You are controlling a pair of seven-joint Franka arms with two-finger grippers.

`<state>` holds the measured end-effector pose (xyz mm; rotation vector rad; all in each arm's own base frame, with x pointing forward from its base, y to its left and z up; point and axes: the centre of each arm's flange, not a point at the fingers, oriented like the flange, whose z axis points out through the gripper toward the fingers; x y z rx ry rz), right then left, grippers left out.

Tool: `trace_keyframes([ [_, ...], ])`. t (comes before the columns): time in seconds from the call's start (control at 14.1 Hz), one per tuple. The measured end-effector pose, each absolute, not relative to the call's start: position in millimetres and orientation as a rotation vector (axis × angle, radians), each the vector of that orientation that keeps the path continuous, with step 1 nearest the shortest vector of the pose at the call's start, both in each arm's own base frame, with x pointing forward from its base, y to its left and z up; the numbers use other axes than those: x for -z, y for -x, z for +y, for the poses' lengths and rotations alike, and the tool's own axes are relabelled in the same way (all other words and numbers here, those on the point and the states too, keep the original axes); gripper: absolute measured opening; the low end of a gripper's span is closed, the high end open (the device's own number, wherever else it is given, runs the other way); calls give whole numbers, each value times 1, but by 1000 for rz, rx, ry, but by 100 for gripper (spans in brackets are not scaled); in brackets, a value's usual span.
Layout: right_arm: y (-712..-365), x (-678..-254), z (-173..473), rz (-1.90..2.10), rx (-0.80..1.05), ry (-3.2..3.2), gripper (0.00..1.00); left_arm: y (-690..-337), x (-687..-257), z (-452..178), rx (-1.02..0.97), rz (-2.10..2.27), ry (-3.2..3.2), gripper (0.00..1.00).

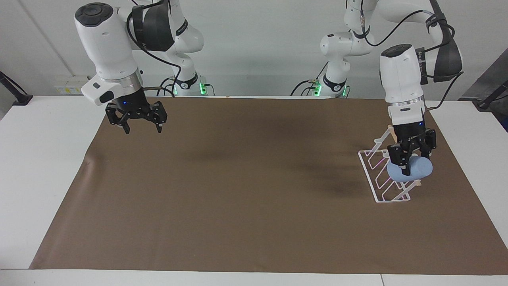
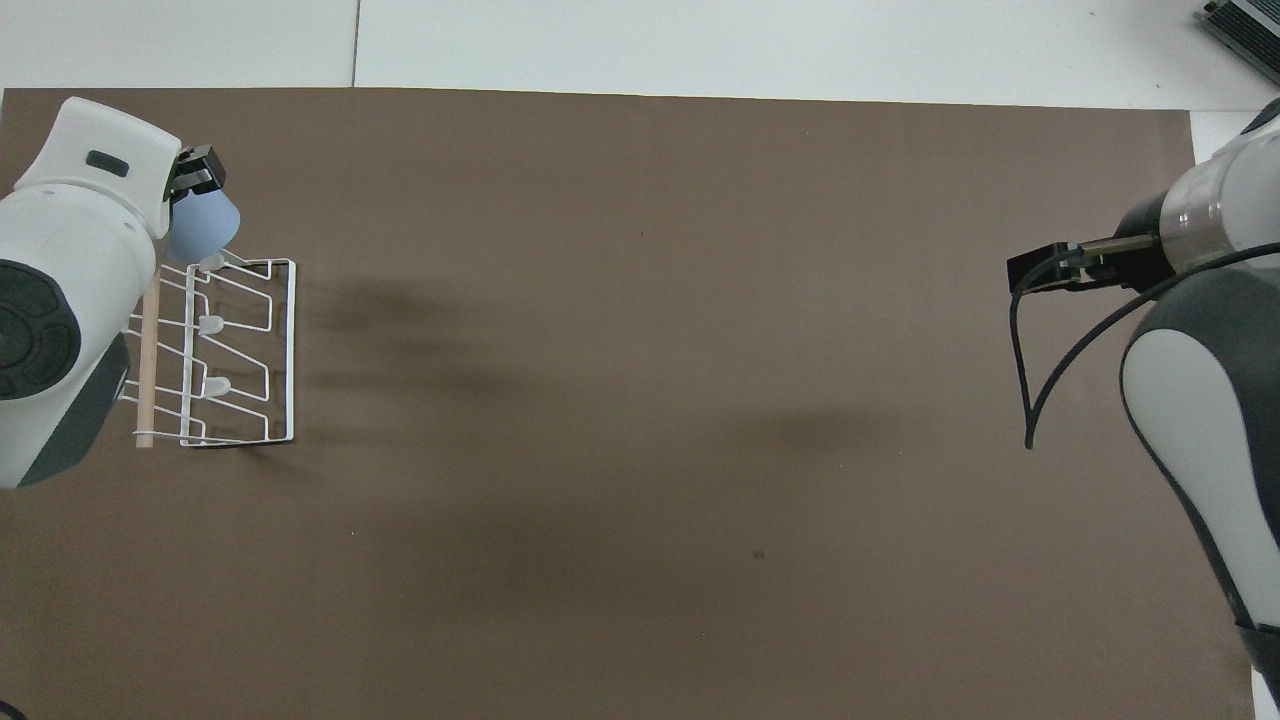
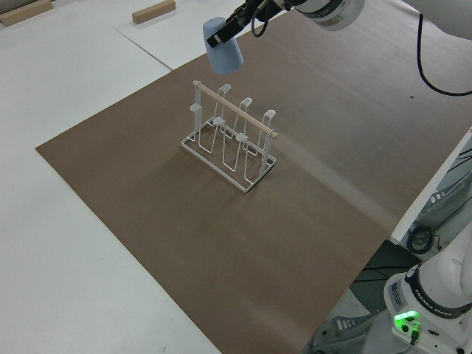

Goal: Hang cup on cup holder
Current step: 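Move the cup to the rack with the left gripper while the right gripper withdraws, then lower the cup onto a rack hook with the left gripper and release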

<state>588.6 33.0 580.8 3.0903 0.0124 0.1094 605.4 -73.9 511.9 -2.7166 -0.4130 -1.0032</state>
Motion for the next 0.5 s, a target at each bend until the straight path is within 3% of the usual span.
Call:
trace_keyframes([
  [0.5,-587,-580,29,-272,-82,-3110,100,-596,-477,-67,935,-396,2734,74],
])
